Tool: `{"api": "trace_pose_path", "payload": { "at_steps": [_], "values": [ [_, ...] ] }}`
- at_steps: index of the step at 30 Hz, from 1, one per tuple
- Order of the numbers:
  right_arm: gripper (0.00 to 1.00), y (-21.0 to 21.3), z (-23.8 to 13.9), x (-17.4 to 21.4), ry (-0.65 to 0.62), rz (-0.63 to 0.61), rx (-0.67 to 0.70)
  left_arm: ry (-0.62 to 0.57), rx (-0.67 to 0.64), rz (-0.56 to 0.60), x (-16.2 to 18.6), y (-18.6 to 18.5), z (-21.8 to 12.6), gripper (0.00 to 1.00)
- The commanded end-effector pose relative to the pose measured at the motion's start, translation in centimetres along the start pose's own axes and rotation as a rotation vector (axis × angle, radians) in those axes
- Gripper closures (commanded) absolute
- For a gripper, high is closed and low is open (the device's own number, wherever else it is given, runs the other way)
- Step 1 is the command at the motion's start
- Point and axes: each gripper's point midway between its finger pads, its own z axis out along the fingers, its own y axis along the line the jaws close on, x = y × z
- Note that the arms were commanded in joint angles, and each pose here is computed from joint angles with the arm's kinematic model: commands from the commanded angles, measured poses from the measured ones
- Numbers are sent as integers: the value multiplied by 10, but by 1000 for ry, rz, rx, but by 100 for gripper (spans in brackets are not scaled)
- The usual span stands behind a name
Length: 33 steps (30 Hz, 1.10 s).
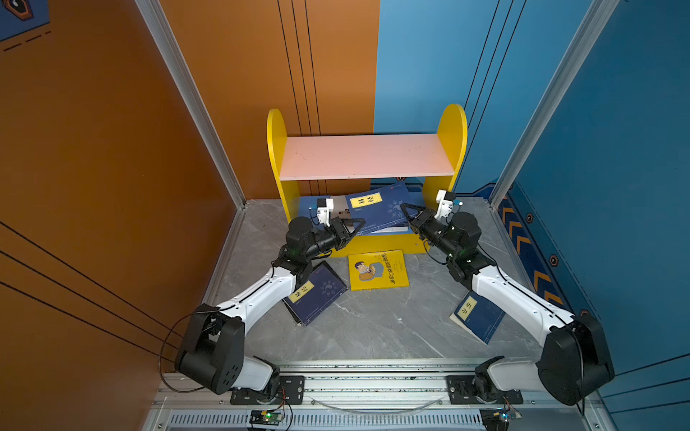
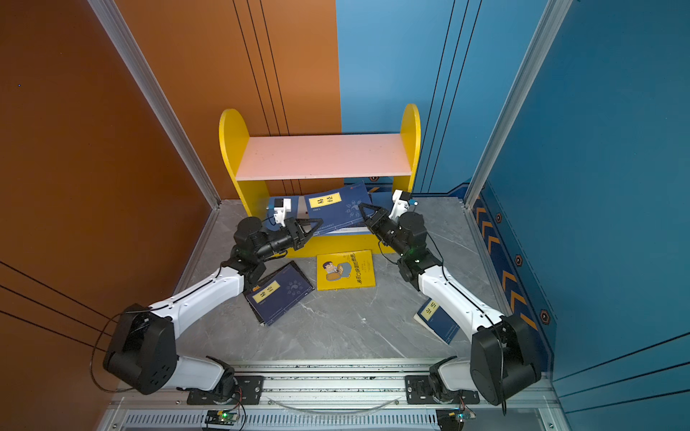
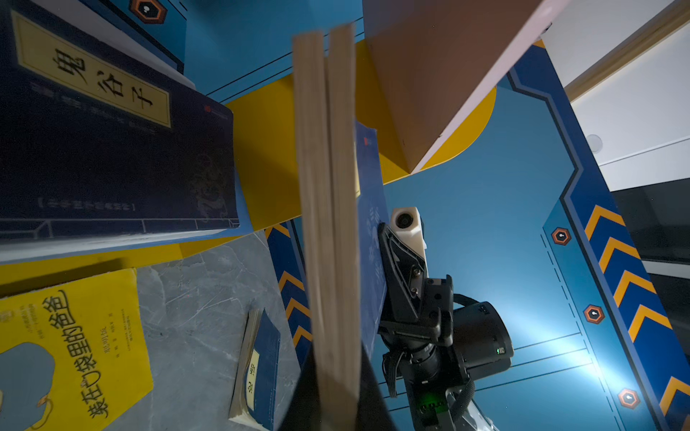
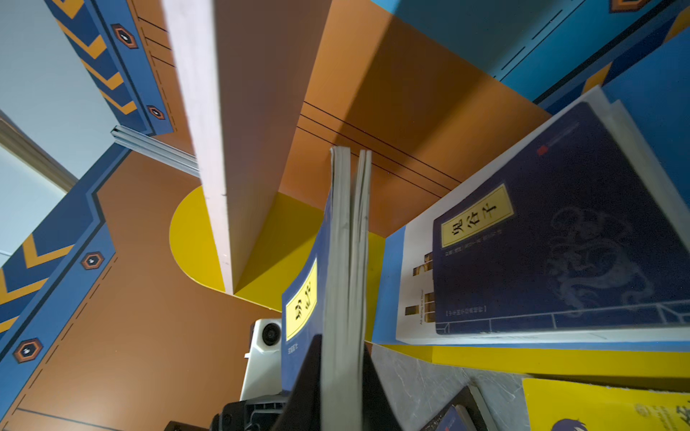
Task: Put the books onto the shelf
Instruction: 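Carry the dark blue book over the stack with both grippers, then lower the dark blue book onto the stack with both grippers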
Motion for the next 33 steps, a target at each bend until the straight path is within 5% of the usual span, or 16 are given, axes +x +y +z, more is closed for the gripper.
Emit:
{"api": "trace_pose_path", "payload": {
  "at_steps": [1,10,19,33],
  "values": [
    [49,-10,4,-10,-17,-107,91,13,37,44,-18,-9,3,96],
    [27,-60,6,-35,-21,-358,413,117,13,64,-39,10,16,99],
    [22,-95,27,-38,53,-455,546,221,-144,118,-43,56,30,99],
    [22,-131,43,-39,76,-451,651,253,-141,97,-56,81,57,98]
  ]
}}
